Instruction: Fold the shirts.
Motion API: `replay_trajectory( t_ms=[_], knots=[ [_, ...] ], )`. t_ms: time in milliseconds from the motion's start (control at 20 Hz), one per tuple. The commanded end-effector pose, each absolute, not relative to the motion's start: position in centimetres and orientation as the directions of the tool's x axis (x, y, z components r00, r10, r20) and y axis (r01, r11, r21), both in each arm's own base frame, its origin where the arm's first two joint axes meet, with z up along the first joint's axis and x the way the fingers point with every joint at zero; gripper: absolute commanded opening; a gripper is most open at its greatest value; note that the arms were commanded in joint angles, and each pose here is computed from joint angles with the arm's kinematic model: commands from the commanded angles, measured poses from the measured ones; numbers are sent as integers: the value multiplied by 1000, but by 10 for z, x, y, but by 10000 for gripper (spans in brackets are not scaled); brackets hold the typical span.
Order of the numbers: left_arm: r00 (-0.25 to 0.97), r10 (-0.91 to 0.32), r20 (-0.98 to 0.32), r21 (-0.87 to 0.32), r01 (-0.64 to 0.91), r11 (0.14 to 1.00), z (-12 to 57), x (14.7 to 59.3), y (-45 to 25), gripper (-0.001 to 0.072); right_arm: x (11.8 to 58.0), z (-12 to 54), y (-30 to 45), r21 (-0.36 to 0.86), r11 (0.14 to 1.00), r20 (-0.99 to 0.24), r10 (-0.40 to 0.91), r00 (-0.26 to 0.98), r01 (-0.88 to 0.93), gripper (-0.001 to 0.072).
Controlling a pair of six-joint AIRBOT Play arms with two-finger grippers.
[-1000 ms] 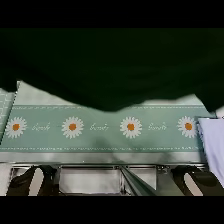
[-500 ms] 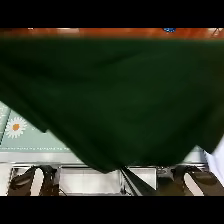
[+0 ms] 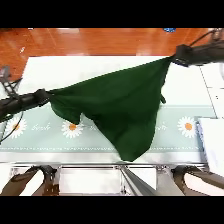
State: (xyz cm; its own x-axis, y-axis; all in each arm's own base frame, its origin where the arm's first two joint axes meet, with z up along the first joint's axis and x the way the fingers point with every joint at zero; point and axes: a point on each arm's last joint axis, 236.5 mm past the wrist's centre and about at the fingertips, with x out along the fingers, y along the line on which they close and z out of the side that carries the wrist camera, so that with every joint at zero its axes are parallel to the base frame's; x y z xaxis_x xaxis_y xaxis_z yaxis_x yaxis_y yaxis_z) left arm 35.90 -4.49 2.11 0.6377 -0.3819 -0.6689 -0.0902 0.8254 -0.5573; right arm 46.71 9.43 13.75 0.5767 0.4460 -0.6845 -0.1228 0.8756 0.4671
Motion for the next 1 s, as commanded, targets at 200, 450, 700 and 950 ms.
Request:
replay_trajectory(
  t_ms=[200, 450, 700, 950],
  knots=[
    [427, -454, -782, -571, -200, 796, -66, 386, -50, 21, 502, 96, 68, 583, 812, -679, 472, 562, 21, 406],
    [438, -455, -775, -574, -186, 798, -57, 386, -50, 21, 326, 31, -10, 298, 941, -953, 285, 101, 161, 406],
    [398, -488, -777, -588, -178, 789, -58, 377, -58, 21, 189, -52, 40, 375, 890, -895, 421, -149, 259, 406],
    [390, -495, -777, -591, -177, 787, -58, 375, -60, 20, 164, -88, 87, 493, 797, -817, 562, -131, 349, 406]
  ],
)
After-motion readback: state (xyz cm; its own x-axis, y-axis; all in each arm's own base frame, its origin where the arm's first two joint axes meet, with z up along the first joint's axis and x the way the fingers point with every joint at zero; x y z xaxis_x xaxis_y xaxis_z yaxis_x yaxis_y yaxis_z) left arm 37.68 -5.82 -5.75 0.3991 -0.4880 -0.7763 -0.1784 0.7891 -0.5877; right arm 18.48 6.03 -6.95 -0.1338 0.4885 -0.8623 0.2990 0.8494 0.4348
